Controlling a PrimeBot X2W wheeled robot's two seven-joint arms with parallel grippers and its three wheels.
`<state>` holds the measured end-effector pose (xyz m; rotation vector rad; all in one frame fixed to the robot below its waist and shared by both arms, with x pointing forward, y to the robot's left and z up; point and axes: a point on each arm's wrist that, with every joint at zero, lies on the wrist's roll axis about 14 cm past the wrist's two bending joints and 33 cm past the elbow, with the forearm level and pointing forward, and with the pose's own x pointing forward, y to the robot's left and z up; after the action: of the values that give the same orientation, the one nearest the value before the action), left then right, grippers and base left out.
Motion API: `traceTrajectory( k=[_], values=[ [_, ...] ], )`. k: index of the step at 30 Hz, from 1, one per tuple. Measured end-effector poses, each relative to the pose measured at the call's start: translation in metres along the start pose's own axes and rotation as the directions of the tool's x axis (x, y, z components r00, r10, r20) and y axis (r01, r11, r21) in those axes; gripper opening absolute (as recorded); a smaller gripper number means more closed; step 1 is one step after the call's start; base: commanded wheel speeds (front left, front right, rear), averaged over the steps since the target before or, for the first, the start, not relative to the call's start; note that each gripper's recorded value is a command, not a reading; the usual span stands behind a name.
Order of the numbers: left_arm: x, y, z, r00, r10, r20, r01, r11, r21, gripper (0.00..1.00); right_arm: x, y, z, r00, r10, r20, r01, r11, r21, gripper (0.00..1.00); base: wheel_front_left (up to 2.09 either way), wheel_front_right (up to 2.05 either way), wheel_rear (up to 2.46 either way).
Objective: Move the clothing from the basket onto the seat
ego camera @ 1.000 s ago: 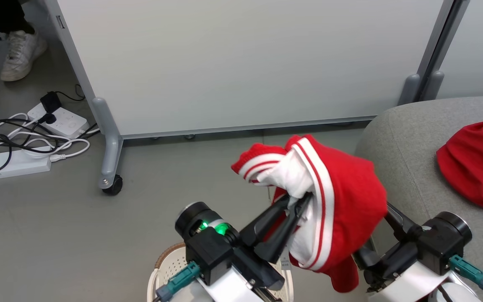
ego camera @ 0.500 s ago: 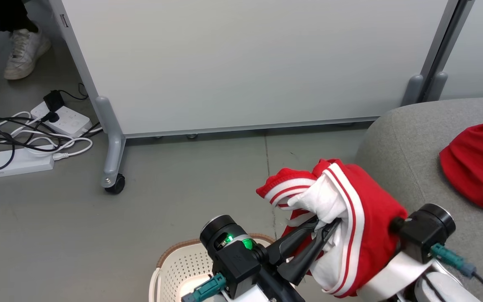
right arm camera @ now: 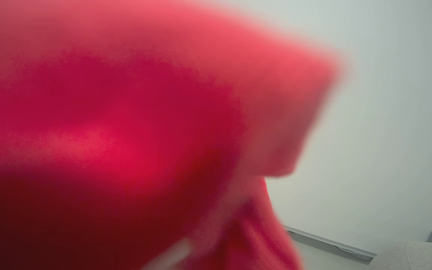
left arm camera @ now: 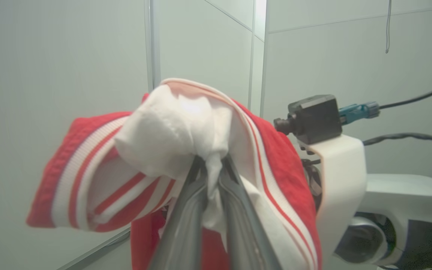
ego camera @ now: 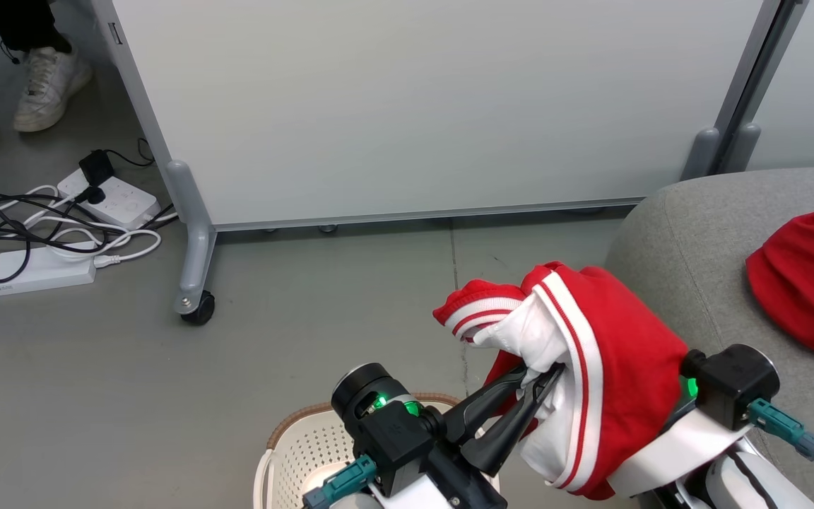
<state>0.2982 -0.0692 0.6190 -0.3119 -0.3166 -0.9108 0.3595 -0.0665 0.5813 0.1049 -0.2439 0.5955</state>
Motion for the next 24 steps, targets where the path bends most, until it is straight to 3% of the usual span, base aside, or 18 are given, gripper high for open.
traceTrajectory(
  k=[10, 24],
  values=[
    [-0.004, 0.009, -0.020, 0.998, 0.021, -0.063, -0.020, 1.000, 0.020, 0.00, -0.001, -0.017, 0.010, 0.995, -0.091, 0.050, 0.089, 0.995, 0.050, 0.00, 0.00, 0.00, 0.00],
    [-0.012, 0.018, -0.044, 0.988, 0.037, -0.148, -0.026, 0.997, 0.078, 0.00, -0.004, -0.025, 0.018, 0.987, -0.138, 0.084, 0.132, 0.988, 0.079, 0.00, 0.00, 0.00, 0.00]
  ],
)
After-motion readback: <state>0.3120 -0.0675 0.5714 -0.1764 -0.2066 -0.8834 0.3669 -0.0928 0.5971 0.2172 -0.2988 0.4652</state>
